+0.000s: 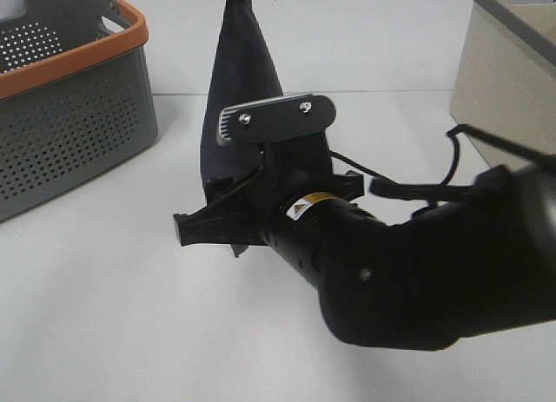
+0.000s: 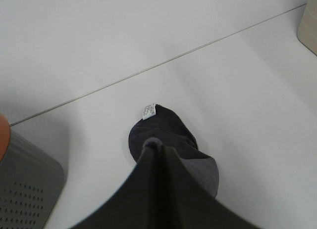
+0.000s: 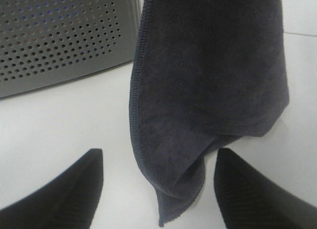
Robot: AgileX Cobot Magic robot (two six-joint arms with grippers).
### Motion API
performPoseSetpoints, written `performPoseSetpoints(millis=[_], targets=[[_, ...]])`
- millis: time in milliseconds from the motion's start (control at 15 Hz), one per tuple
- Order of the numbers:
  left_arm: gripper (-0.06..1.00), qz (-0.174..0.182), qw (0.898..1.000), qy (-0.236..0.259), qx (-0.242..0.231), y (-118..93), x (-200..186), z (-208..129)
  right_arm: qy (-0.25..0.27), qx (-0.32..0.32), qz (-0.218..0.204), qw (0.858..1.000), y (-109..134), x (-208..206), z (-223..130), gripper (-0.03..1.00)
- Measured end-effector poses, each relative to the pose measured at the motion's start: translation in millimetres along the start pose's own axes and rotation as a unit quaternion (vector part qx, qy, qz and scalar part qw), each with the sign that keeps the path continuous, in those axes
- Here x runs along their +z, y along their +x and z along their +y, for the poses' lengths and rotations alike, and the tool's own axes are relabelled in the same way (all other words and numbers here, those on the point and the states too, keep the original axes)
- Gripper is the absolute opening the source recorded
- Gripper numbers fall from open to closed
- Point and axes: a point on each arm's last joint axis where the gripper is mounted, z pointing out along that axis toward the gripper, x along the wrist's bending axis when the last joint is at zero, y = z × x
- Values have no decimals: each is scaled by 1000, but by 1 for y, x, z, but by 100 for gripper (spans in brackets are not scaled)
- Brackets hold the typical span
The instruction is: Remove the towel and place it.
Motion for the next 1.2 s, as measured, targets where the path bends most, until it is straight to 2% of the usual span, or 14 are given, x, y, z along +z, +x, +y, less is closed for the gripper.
performPoseSetpoints(millis=[200, 400, 733, 867, 933, 1200], targets=[[0, 0, 1000, -2, -2, 0, -1, 2, -16, -27, 2, 1000, 16, 26, -8, 64], [0, -4, 1000, -28, -13, 1, -11, 17, -19, -58, -5, 998, 23, 41, -14, 64], [0, -6, 999, -25, -19, 1, -12, 18, -5, -23, -62, 998, 22, 59, -28, 64], [0, -7, 999, -25, -20, 1, -12, 18, 2, -25, -68, 997, 22, 66, -35, 64], [0, -8, 999, -24, -21, 1, -12, 18, 14, -30, -81, 996, 16, 82, -48, 64], [0, -9, 999, -24, -22, 1, -12, 18, 36, 26, -87, 995, 4, 101, -52, 64]])
